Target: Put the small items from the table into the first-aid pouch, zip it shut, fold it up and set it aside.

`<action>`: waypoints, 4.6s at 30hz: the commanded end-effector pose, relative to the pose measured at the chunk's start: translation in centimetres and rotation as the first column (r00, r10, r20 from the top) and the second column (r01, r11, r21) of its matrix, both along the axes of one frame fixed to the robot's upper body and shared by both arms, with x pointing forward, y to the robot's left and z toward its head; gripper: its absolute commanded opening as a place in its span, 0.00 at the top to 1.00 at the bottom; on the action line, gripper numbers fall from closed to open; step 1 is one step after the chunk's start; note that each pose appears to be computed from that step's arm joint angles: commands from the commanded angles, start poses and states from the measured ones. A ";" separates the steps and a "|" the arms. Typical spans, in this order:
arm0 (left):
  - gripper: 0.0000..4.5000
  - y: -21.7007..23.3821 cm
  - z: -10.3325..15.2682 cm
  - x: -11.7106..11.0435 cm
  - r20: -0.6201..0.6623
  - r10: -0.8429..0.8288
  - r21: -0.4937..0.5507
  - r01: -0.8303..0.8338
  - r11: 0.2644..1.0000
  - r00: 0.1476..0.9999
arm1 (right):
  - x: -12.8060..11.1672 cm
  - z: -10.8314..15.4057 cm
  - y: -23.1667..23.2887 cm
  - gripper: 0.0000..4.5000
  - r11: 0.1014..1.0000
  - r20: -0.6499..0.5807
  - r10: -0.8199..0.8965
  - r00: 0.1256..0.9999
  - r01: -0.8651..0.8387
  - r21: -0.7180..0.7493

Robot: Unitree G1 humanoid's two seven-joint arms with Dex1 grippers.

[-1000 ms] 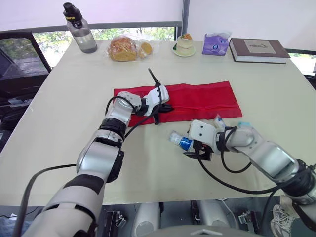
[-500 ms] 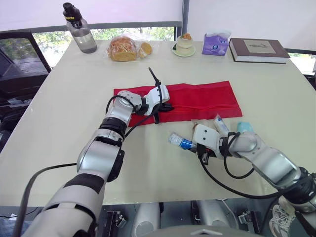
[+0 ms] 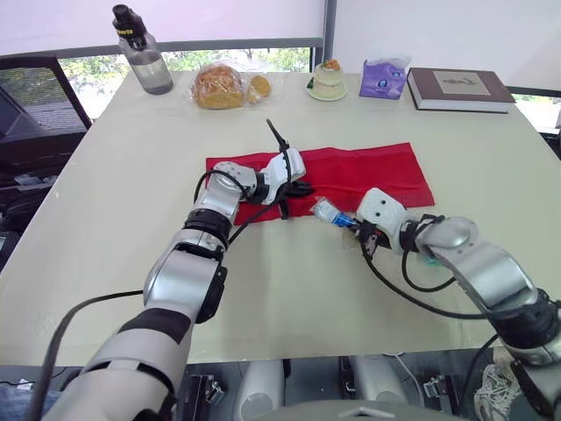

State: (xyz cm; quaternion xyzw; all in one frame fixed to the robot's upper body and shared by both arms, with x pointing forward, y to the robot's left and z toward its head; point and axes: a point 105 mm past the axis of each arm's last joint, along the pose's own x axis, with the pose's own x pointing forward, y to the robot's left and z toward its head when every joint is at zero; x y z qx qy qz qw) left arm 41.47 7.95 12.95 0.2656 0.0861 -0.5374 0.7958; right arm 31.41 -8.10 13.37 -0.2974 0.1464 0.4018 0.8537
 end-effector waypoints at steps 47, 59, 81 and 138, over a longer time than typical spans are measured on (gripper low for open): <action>1.00 -5.6 2.6 -1.0 0.071 -0.108 -0.124 0.117 0.985 0.992 | 6.5 3.9 2.6 1.00 0.994 0.074 -0.072 0.995 0.077 -0.072; 1.00 -5.2 1.7 -0.9 0.049 -0.083 -0.124 0.088 0.988 0.995 | 4.7 2.5 3.9 0.45 0.998 -0.004 -0.046 0.999 0.046 0.050; 1.00 -5.3 1.7 -0.9 0.049 -0.080 -0.132 0.086 0.988 0.996 | 2.6 1.3 0.1 1.00 0.990 -0.019 -0.096 0.995 0.097 0.100; 1.00 -2.6 1.5 0.2 0.049 0.038 -0.157 -0.030 0.987 0.998 | -7.6 5.5 -13.0 0.02 0.902 0.113 -0.208 0.972 0.146 0.407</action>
